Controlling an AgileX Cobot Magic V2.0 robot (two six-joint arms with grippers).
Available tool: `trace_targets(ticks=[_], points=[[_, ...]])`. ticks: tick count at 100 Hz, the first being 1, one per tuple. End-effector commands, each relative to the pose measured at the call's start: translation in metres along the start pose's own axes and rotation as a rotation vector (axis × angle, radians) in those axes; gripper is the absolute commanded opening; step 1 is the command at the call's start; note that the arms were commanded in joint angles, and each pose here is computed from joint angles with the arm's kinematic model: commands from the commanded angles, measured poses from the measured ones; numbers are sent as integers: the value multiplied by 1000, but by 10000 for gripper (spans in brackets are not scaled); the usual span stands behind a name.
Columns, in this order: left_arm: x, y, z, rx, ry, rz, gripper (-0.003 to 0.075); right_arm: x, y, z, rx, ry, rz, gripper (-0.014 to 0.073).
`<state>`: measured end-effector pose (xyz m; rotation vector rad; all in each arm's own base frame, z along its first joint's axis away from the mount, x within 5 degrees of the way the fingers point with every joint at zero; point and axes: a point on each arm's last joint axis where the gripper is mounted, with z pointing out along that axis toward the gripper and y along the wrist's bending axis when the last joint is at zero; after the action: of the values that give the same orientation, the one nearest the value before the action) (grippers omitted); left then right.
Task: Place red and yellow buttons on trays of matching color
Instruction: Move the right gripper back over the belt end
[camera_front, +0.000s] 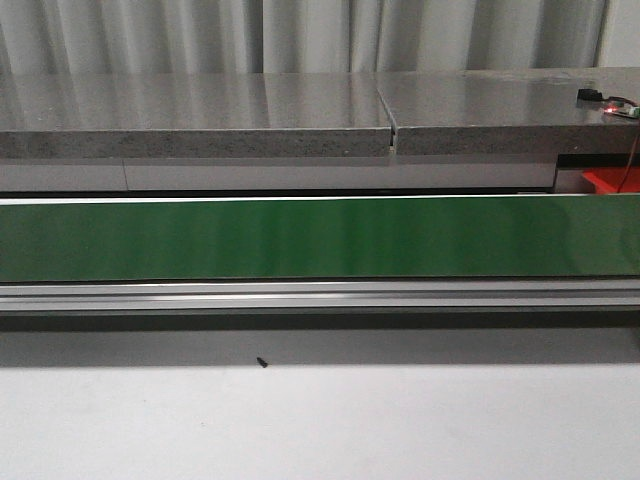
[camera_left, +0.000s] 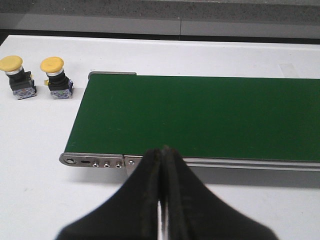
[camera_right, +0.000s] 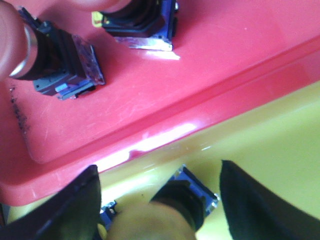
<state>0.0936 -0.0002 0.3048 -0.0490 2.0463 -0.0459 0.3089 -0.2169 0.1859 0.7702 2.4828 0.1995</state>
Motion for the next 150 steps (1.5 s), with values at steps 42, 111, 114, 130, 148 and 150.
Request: trace_targets(ticks=[42, 111, 114, 130, 148, 150], points=[[-14, -1, -4, 11, -88, -7, -20, -27, 20, -69, 20, -255, -54, 529], [-14, -1, -4, 11, -88, -7, -20, 16, 190, -164, -328, -457, -547, 528], [-14, -1, -4, 11, -88, -7, -20, 20, 195, -167, -342, -458, -562, 528], [-14, -1, -4, 11, -88, -7, -20, 38, 217, -183, -409, -452, -651, 528], [-14, -1, -4, 11, -88, -7, -20, 60, 223, -201, -441, -419, -747, 528], [-14, -1, -4, 11, -88, -7, -20, 63, 222, -203, -438, -418, -752, 527]])
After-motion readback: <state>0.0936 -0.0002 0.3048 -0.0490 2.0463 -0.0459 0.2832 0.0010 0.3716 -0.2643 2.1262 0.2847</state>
